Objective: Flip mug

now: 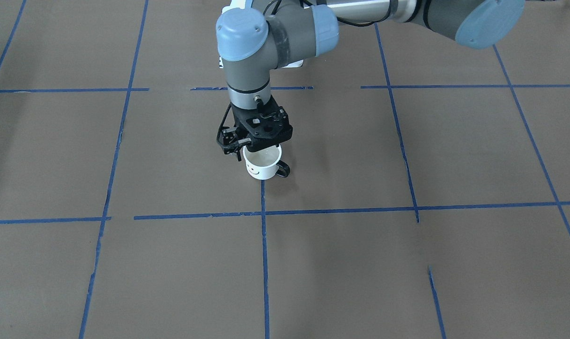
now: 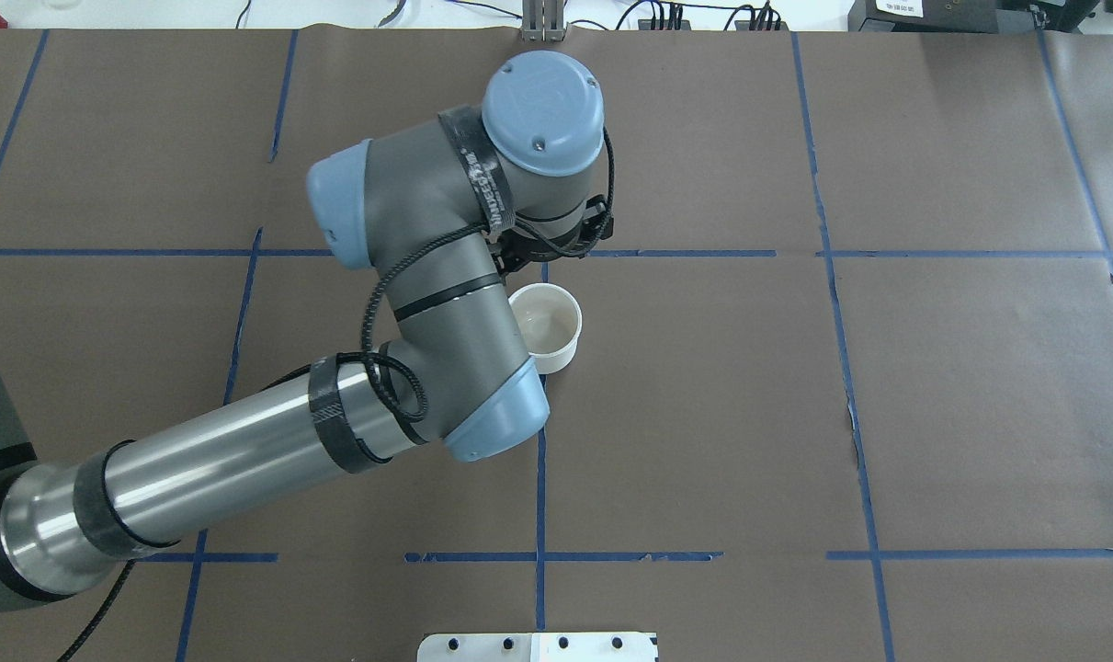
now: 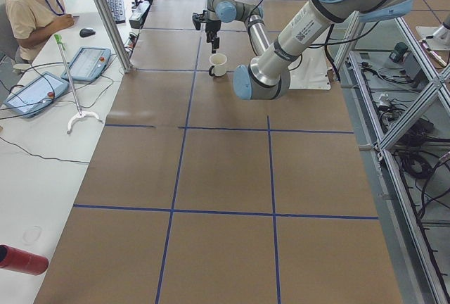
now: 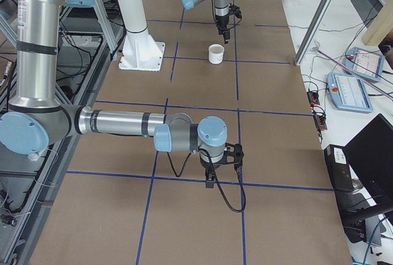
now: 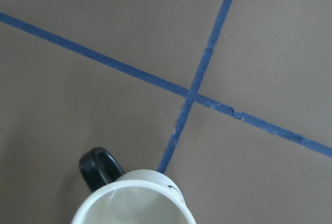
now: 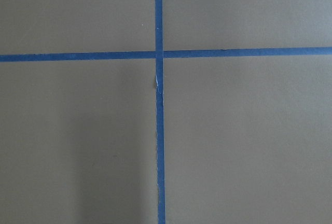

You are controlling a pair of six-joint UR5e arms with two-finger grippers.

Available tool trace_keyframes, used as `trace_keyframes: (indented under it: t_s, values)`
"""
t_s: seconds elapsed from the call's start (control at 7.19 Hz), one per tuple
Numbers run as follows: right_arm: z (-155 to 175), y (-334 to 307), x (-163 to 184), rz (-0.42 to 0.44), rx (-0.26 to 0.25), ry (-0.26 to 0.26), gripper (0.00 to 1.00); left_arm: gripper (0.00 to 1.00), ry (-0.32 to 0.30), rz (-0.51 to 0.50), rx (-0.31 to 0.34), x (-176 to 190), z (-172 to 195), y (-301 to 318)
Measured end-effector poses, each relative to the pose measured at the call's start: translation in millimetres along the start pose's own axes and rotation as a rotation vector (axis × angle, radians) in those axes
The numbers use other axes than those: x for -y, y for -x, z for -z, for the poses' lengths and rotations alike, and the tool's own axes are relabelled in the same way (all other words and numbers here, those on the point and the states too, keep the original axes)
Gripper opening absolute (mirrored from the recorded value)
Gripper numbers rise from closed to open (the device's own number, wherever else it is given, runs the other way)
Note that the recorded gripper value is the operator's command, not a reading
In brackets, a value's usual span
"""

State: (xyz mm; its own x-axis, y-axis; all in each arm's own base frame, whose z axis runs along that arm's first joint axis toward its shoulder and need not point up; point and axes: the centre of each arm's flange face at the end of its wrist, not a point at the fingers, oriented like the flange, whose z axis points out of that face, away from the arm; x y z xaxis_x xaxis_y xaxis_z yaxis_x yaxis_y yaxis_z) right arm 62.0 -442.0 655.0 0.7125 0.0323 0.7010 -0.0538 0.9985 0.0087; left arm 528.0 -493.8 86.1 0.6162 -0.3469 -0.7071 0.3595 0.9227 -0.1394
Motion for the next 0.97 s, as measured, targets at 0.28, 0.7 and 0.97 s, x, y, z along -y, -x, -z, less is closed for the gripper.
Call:
trace_keyframes:
  t_s: [0.28, 0.7, 0.97]
  values:
    - [0.0, 0.0, 0.0, 0.0, 0.0, 0.0, 1.0, 1.0, -0.057, -0.041, -0.033, 44.1, 32.2, 74.3]
    - [0.0, 0.0, 0.0, 0.0, 0.0, 0.0, 1.0, 1.0, -0.14, -0.188, 0.006, 129.7, 64.6, 205.9]
    - [0.0, 0.0, 0.0, 0.0, 0.0, 0.0, 1.0, 1.0, -0.131, -0.353, 0.066, 189.4, 67.4, 327.5]
